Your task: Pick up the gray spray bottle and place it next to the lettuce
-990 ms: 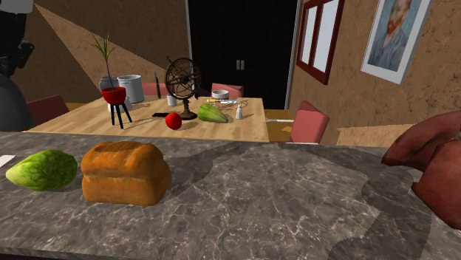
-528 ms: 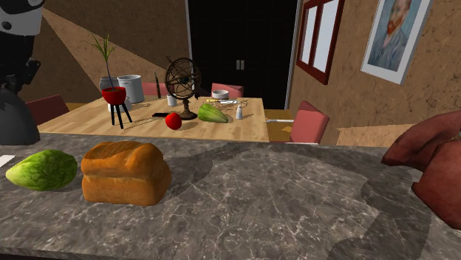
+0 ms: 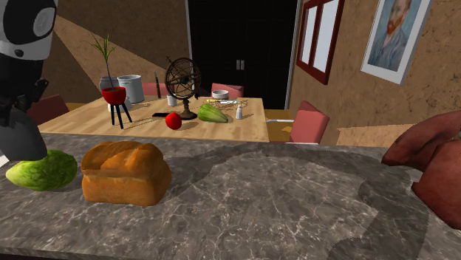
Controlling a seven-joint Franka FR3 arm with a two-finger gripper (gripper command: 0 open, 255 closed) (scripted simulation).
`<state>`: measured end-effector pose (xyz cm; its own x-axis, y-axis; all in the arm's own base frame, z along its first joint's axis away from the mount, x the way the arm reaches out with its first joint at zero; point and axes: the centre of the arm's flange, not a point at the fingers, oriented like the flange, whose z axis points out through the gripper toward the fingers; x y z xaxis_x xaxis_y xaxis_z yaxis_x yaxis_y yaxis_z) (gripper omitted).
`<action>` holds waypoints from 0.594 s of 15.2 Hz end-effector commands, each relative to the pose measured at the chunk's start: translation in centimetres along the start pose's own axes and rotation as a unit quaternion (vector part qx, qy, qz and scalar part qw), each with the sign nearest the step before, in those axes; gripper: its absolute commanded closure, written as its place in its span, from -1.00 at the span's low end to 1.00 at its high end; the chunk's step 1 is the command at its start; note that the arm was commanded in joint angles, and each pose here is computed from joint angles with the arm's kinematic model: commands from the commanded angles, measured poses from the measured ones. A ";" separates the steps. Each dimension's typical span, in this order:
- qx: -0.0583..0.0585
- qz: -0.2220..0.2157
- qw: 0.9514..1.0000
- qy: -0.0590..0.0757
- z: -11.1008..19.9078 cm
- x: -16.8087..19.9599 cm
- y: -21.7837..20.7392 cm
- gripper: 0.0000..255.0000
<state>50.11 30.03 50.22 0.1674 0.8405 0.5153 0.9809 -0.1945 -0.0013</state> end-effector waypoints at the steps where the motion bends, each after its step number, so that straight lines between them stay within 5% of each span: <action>1: 0.000 0.000 1.000 0.000 1.0 -0.4 0.1 1.00; 9: 0.000 0.000 1.000 0.000 4.6 -2.6 0.1 1.00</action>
<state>50.15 30.20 45.53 0.1673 0.8405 0.5153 0.9809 -0.1944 -0.0013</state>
